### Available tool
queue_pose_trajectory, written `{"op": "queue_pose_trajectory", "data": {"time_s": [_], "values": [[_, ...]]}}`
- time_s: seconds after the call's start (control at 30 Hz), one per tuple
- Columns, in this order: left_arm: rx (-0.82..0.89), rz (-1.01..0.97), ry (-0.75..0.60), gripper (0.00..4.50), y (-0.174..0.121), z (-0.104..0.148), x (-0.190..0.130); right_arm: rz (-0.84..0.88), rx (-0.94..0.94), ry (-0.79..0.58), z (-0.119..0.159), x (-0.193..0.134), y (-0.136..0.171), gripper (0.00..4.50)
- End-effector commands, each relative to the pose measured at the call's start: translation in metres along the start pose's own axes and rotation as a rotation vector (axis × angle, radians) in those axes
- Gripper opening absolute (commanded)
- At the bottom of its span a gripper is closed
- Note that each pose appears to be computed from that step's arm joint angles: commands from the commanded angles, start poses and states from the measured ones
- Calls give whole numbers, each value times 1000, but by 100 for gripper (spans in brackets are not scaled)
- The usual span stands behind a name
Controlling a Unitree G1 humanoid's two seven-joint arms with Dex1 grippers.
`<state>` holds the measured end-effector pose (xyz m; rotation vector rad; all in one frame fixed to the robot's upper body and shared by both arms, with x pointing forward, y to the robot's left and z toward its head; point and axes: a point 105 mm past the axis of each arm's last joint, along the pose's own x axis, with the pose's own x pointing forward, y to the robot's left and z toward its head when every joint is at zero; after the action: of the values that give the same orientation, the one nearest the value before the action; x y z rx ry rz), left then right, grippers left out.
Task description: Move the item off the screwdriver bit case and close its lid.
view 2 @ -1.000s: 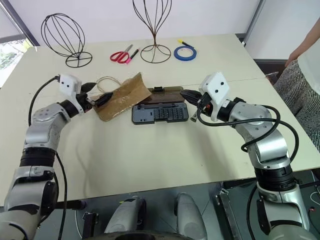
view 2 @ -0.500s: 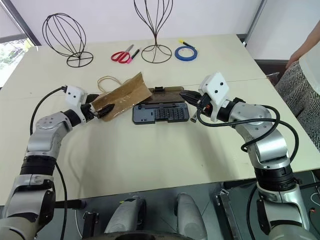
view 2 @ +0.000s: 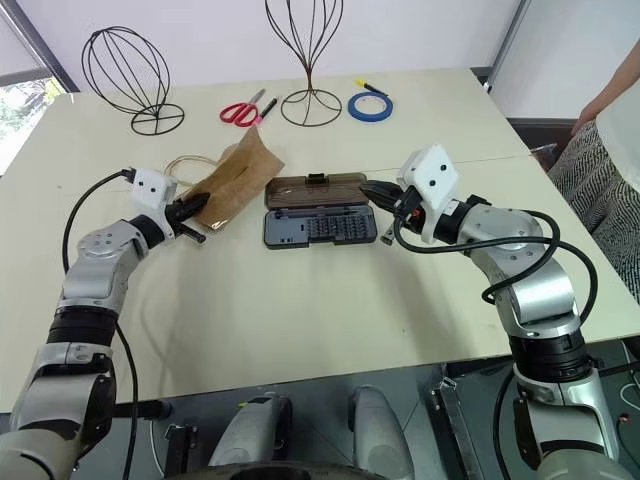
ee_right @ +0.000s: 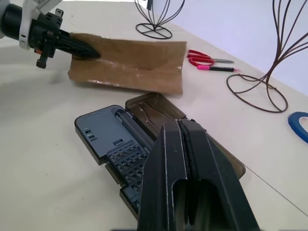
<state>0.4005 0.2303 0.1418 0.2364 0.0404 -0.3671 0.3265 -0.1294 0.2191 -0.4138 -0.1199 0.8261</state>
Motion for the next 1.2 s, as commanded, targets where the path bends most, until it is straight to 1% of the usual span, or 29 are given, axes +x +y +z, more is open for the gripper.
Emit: {"op": "queue_pose_trajectory", "data": {"time_s": [0.03,0.2,0.3,0.37,0.47,0.63,0.73,0.9,0.93,1.0,1.07,1.1,1.2], "values": [[44,162,-75,5,33,25,-13,-6,-41,-40,13,0,-1,0],[34,486,-85,5,87,30,-44,17,-35,-43,12,3,1,0],[18,659,-75,5,113,26,-68,36,-35,-46,12,6,3,0],[7,766,-53,5,129,19,-85,50,-37,-49,13,9,3,0],[-12,916,10,5,147,0,-115,73,-41,-57,14,14,4,0],[-20,977,97,5,152,-27,-134,106,-50,-62,15,19,5,0],[-2,992,112,5,152,-32,-137,113,-54,-64,16,20,5,0],[-18,979,129,5,148,-40,-135,116,-56,-65,16,20,6,0],[-27,970,127,29,146,-41,-133,114,-56,-64,16,20,6,0],[-36,950,117,92,143,-41,-130,109,-54,-62,15,19,6,0],[-36,936,104,197,141,-38,-128,105,-52,-61,15,18,7,0],[-32,934,100,242,141,-36,-128,103,-51,-60,14,18,7,0],[-3,946,78,401,142,-26,-131,95,-45,-58,12,17,7,0]]}}
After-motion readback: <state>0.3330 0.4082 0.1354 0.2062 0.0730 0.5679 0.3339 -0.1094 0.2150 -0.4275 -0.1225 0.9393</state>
